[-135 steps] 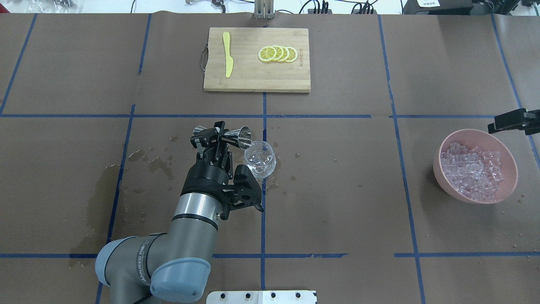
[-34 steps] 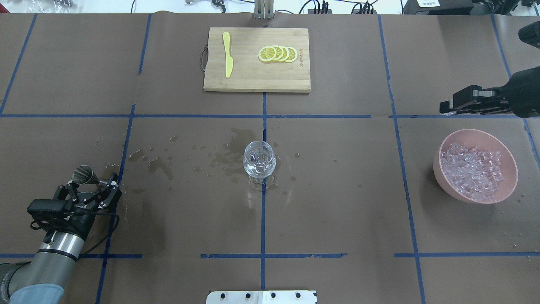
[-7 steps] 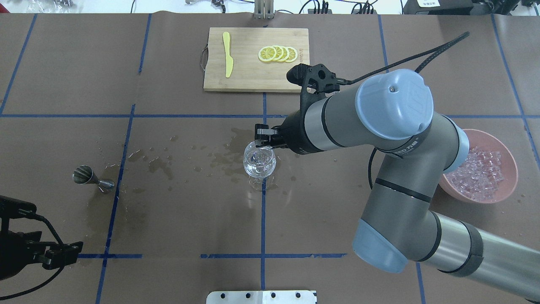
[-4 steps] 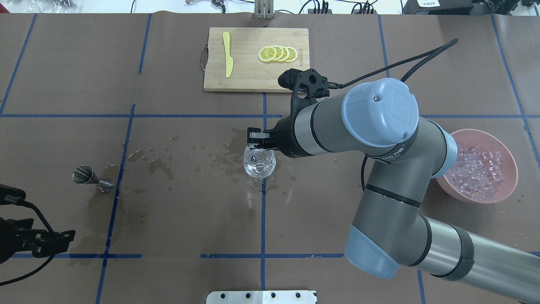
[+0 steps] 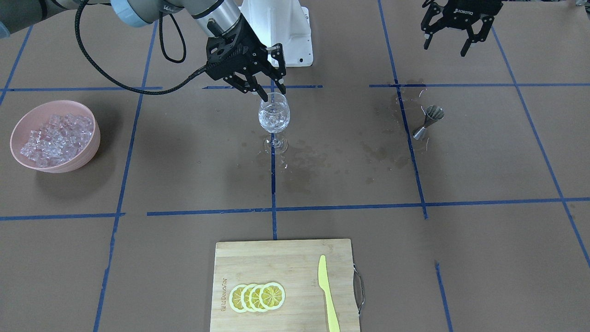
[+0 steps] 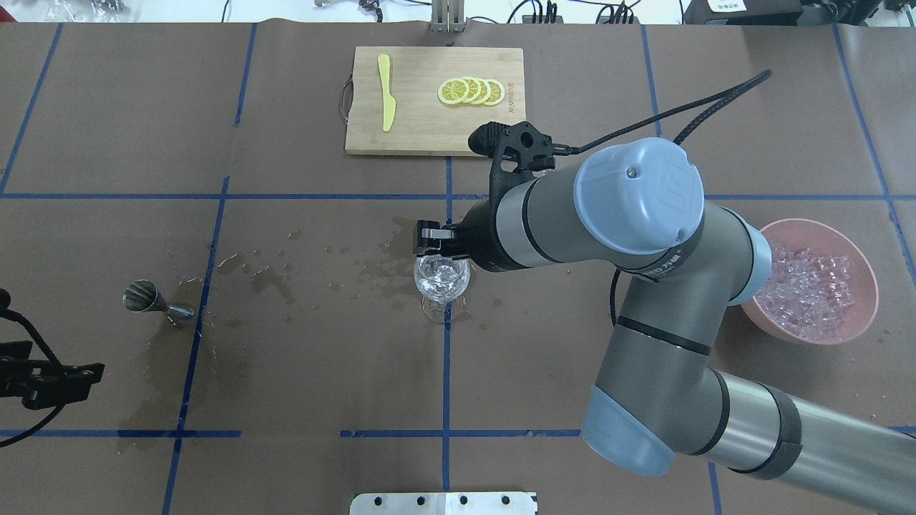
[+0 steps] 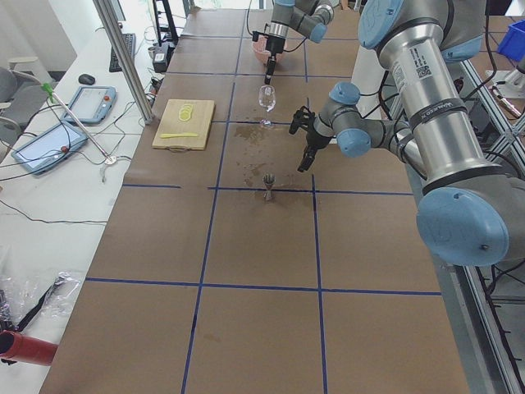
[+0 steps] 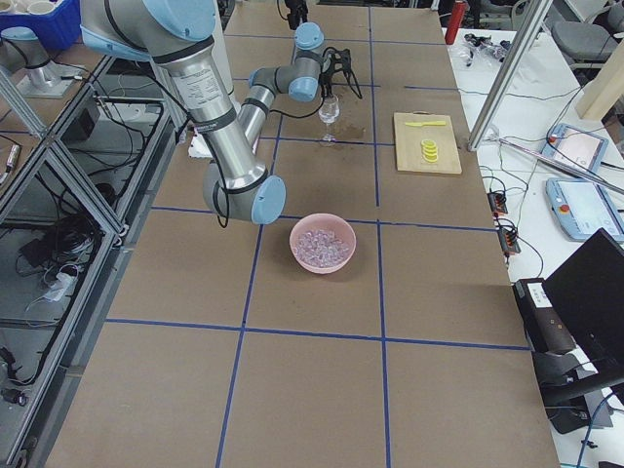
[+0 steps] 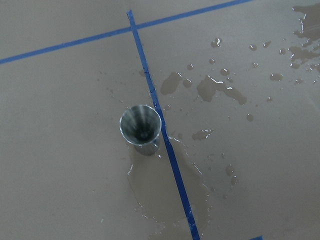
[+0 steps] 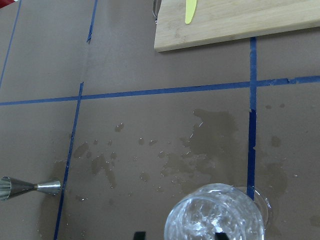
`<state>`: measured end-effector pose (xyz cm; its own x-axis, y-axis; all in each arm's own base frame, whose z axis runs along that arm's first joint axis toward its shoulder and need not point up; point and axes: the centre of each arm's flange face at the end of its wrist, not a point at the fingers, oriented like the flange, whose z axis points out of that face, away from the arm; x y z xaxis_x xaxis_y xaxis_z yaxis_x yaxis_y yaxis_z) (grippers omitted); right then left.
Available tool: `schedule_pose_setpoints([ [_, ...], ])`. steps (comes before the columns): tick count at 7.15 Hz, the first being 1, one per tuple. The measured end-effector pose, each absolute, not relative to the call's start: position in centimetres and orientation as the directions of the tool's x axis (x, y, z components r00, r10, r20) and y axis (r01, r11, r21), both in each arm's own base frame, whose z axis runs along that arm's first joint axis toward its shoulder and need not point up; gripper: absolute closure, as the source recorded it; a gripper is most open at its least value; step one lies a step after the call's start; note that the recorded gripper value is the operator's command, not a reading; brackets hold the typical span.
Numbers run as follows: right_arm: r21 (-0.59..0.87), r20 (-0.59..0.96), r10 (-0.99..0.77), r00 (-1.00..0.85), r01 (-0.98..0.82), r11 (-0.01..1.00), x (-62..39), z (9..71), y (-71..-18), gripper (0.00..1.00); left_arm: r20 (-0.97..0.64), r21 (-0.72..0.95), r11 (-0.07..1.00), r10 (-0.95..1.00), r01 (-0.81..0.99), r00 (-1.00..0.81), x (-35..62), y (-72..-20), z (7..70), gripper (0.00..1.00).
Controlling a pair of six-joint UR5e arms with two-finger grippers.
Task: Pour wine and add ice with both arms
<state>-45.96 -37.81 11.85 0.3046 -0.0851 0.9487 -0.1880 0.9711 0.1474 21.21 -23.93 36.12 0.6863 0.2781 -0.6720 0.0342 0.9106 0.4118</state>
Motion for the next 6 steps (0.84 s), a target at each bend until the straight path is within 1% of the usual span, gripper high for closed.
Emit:
schedule_pose_setpoints([
  [1, 0.147, 0.948, -0.084, 0.306, -0.188, 0.971, -45.9, 11.8, -37.8, 0.04, -0.671, 0.417, 0.908, 0.281, 0.036, 0.687, 20.8, -24.2, 36.0, 0.00],
  [2, 0.147, 0.948, -0.084, 0.306, -0.187, 0.971, -45.7, 11.7, -37.6, 0.01, -0.666, 0.431, 0.902, 0.295, 0.031, 0.685, 19.9, -24.9, 35.9, 0.00],
  [6, 0.123, 0.931, -0.045, 0.363, -0.195, 0.973, -41.9, 10.0, -36.8, 0.00, -0.586, 0.528, 0.848, 0.396, -0.037, 0.707, 14.2, -30.1, 35.3, 0.00],
])
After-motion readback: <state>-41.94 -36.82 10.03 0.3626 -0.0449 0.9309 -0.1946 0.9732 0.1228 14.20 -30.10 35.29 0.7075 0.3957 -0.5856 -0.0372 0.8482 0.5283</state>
